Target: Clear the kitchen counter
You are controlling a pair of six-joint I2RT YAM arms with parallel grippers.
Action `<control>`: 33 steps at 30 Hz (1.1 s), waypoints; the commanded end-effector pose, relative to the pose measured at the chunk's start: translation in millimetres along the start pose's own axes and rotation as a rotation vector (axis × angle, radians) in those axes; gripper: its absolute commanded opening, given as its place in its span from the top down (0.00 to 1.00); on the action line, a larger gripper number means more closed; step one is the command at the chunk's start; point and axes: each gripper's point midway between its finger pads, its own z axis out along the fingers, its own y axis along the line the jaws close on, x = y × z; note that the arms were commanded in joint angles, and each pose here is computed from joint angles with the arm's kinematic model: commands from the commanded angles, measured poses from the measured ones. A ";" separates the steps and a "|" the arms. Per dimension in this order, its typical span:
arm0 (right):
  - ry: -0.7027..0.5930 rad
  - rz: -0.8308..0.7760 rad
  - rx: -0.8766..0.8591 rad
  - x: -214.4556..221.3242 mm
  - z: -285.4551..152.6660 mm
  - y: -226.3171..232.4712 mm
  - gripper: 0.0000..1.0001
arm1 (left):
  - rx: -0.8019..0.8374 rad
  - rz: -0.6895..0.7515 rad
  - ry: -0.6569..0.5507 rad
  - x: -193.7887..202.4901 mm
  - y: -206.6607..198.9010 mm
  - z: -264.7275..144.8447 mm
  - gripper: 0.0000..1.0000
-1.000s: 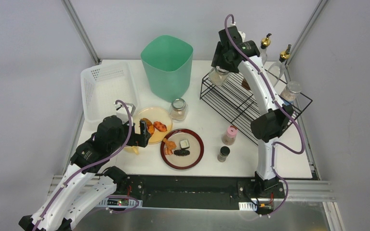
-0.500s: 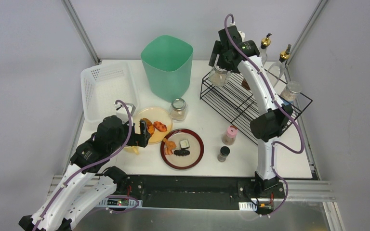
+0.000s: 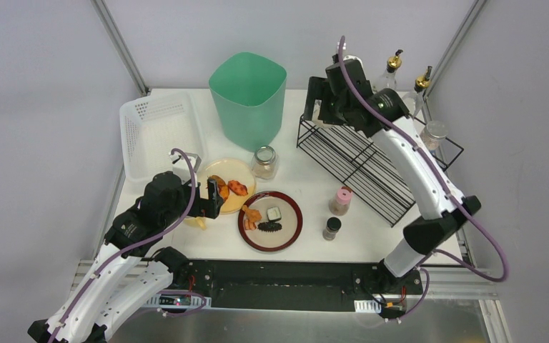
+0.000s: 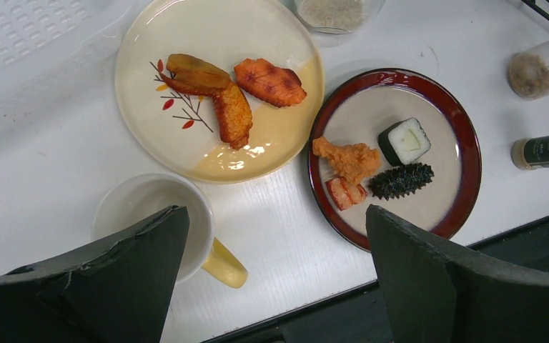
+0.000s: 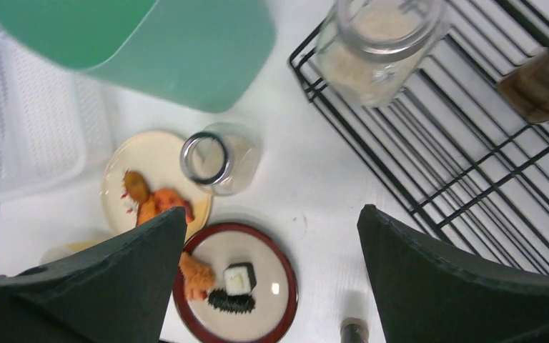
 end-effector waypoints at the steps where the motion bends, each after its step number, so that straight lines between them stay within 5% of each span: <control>1: 0.027 -0.037 -0.136 24.4 -5.8 40.2 0.06 | -0.015 0.013 -0.040 -9.6 3.1 -2.9 0.00; 15: 0.142 -0.134 -0.190 97.8 57.3 125.6 0.01 | -0.065 0.003 -0.067 -12.9 12.7 -6.6 0.00; 33: 0.177 -0.160 -0.008 139.6 159.7 130.2 0.01 | -0.076 0.006 -0.066 -13.1 14.5 -6.3 0.00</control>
